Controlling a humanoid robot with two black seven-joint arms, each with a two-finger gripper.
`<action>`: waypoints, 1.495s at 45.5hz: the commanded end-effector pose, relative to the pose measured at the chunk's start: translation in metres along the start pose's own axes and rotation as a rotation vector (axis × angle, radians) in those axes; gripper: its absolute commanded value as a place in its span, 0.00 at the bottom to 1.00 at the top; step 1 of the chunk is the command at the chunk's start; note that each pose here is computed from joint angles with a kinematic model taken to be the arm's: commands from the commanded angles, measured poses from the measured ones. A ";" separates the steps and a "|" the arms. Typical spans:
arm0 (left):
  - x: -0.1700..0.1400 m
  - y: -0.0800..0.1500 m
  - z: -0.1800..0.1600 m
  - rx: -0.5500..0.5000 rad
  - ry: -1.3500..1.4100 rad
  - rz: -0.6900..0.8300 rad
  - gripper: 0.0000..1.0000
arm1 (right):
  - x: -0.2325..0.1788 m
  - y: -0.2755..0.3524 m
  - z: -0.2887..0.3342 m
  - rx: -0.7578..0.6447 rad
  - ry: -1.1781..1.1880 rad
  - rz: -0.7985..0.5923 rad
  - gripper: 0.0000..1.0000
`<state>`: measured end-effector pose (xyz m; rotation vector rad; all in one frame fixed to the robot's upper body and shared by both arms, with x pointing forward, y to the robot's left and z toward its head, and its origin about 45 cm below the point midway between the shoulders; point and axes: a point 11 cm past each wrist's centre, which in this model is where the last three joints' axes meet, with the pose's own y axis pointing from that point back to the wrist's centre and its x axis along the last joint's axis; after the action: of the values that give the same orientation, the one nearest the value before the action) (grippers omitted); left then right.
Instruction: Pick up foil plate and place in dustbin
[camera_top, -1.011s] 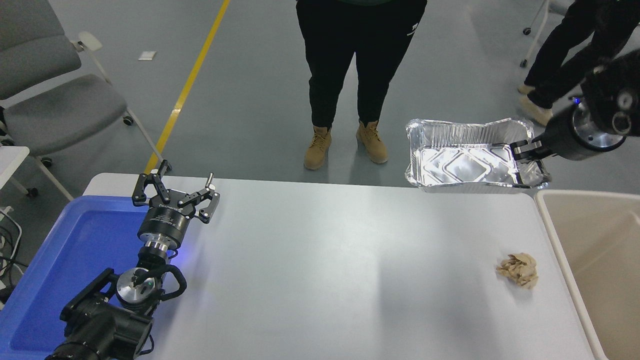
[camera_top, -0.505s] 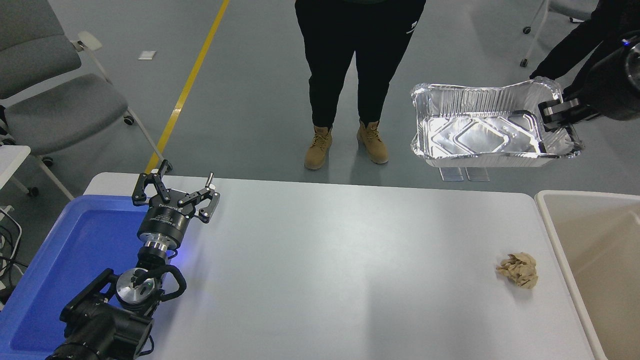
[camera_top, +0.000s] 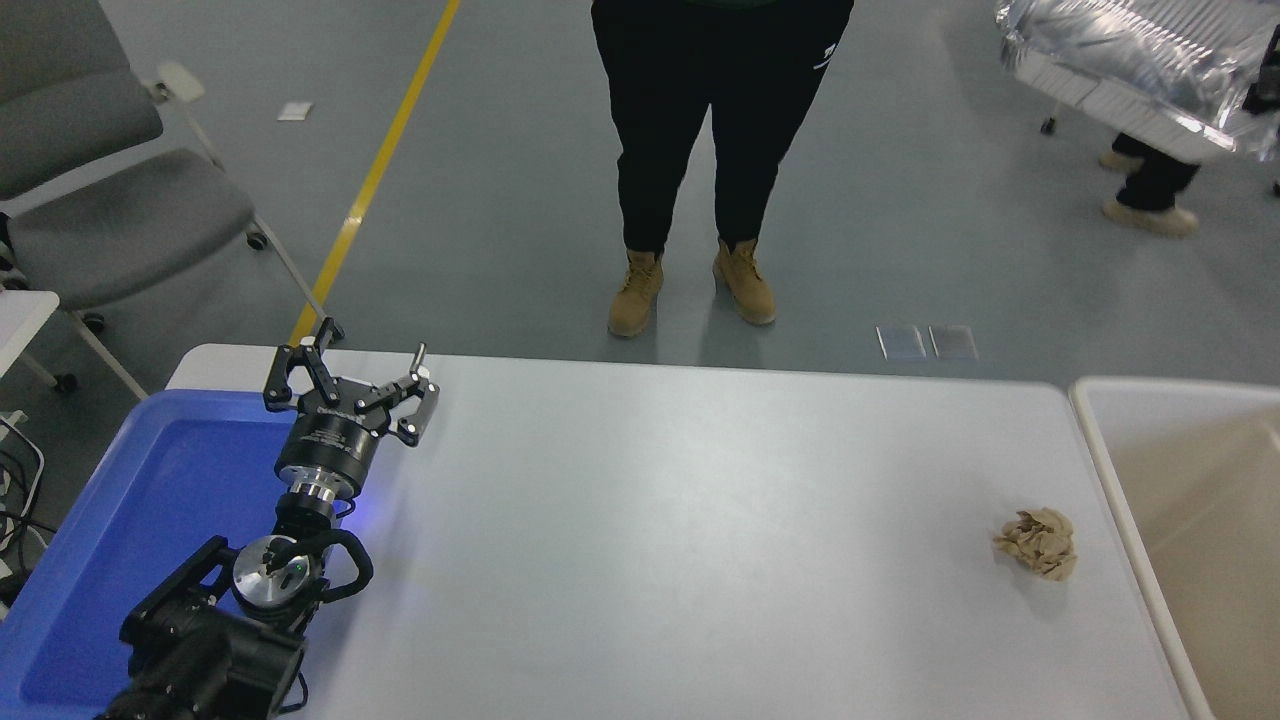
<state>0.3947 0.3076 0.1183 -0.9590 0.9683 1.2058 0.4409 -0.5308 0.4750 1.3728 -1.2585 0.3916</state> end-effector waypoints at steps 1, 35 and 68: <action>0.000 0.000 0.000 0.000 0.000 0.000 0.99 | 0.005 -0.015 0.121 -0.167 -0.280 0.270 0.00; 0.000 0.000 0.000 -0.002 0.000 0.000 0.99 | -0.260 -0.073 0.239 -0.455 -0.300 0.117 0.00; 0.000 0.000 0.000 -0.002 0.000 0.000 0.99 | -0.344 -0.050 0.281 -0.551 -0.309 0.036 0.00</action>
<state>0.3947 0.3077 0.1183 -0.9595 0.9679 1.2064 0.2551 -0.6408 0.1122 0.9560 -1.5023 -0.0988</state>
